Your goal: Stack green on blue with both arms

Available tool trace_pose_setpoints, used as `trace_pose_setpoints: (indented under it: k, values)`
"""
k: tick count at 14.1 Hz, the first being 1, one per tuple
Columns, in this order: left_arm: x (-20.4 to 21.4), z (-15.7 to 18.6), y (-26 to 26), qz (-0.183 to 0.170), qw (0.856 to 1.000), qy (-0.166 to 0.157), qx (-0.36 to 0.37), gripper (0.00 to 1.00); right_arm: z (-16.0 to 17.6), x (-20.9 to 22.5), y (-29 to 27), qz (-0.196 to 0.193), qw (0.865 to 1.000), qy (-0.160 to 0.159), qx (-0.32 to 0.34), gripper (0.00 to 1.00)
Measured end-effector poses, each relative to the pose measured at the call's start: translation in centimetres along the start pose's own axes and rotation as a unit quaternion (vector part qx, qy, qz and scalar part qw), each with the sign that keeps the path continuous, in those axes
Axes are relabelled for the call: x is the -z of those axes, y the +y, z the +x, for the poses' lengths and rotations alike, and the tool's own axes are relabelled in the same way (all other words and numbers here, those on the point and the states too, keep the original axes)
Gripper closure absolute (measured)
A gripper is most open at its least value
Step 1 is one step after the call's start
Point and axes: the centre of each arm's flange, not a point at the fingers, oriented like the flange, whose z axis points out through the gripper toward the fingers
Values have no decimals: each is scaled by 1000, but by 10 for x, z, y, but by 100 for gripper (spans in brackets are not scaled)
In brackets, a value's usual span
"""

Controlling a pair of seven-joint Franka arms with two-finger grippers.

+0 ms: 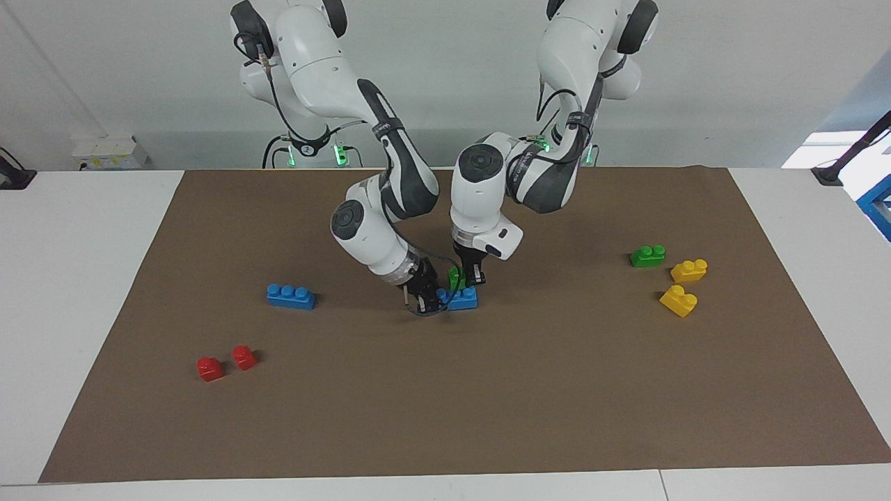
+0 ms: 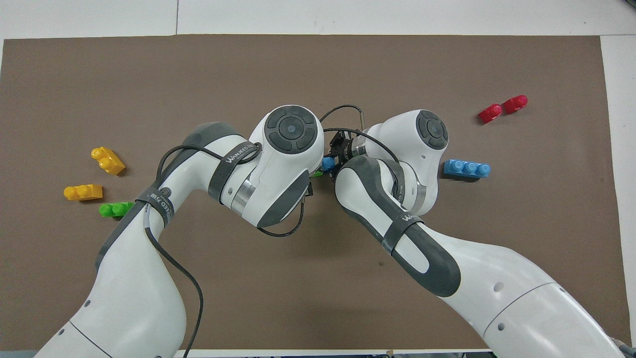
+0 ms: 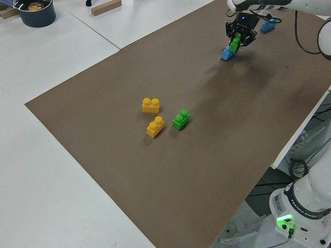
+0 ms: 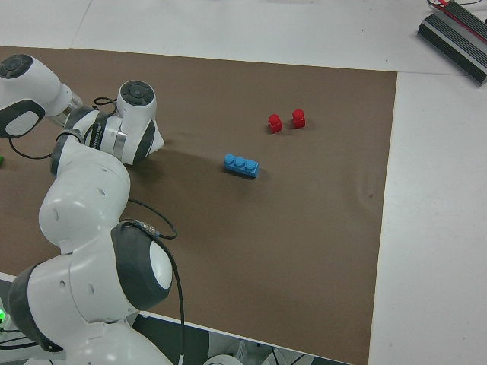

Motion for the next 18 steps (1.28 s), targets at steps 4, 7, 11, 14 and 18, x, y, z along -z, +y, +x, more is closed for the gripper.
trace_pose_setpoints:
  k: [4,7,11,14,18]
  values:
    - [1,-1,4,-7,1000,1,-2,66,0,0,0,0,1000,0,0,66]
    - [-2,-4,6,-18,1000,0,-5,66,0,0,0,0,1000,0,0,66]
    - [-4,-6,7,-25,1000,0,0,66,0,0,0,0,1000,0,0,66]
    - [-7,-7,8,-31,1000,5,-2,66,0,0,0,0,1000,0,0,66]
    - [-8,-8,6,-37,999,11,-2,66,0,0,0,0,1000,0,0,66]
